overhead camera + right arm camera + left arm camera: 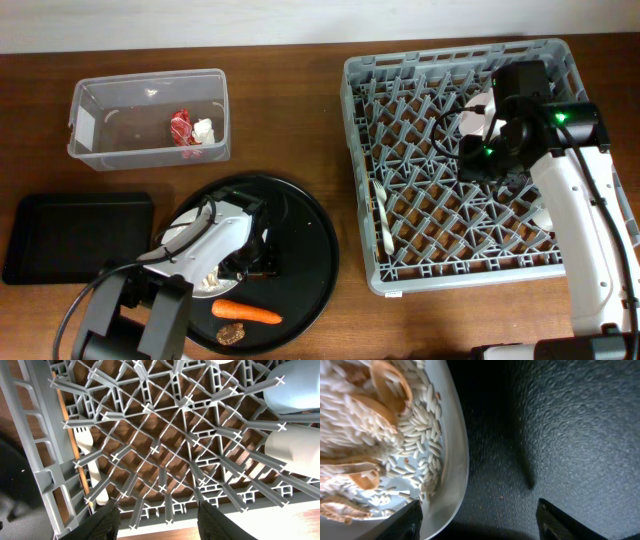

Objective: Sort waste into correct bins and load items into the dishwasher rack
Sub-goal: 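Grasp the white plate's rim with the left gripper, then carry the plate over the black rectangular tray and tip the rice out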

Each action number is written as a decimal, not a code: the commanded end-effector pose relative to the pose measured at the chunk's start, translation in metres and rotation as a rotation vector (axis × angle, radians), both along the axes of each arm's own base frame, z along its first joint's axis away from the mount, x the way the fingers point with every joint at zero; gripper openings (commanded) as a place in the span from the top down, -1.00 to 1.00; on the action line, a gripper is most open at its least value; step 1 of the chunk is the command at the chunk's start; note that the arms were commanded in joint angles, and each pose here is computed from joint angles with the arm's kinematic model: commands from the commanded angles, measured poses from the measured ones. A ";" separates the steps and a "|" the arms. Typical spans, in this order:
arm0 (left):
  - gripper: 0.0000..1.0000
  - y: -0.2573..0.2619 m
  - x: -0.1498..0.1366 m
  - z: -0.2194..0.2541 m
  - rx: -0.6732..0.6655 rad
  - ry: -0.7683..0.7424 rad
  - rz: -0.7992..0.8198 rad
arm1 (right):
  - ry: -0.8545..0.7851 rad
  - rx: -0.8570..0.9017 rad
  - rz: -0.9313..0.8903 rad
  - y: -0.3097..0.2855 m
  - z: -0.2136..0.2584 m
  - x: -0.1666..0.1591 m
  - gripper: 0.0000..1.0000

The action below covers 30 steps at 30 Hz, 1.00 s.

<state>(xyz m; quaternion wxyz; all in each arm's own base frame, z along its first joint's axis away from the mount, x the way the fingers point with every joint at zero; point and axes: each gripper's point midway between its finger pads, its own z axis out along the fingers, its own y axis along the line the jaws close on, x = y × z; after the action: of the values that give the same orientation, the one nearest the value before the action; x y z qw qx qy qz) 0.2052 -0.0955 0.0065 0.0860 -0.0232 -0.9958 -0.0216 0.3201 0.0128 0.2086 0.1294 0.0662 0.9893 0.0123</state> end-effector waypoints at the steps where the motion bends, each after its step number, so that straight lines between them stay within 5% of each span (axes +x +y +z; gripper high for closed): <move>1: -0.27 -0.001 0.005 0.003 -0.006 -0.038 0.011 | 0.005 -0.011 0.005 -0.002 -0.002 0.000 -0.07; 10: 0.70 0.001 0.020 0.001 0.013 -0.104 0.006 | 0.006 -0.011 0.005 -0.003 -0.002 -0.001 -0.06; 18: 0.99 0.003 0.033 0.001 0.030 -0.161 0.003 | 0.006 -0.011 0.005 -0.003 -0.002 -0.001 -0.06; 30: 1.00 0.011 0.064 0.042 0.124 -0.236 -0.037 | 0.008 -0.011 0.005 -0.003 -0.002 -0.001 -0.06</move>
<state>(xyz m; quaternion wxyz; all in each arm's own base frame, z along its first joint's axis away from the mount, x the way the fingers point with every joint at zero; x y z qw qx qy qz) 0.2498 -0.0864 0.0315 0.0010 -0.0208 -0.9971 -0.0727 0.3200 0.0127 0.2086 0.1290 0.0649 0.9894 0.0121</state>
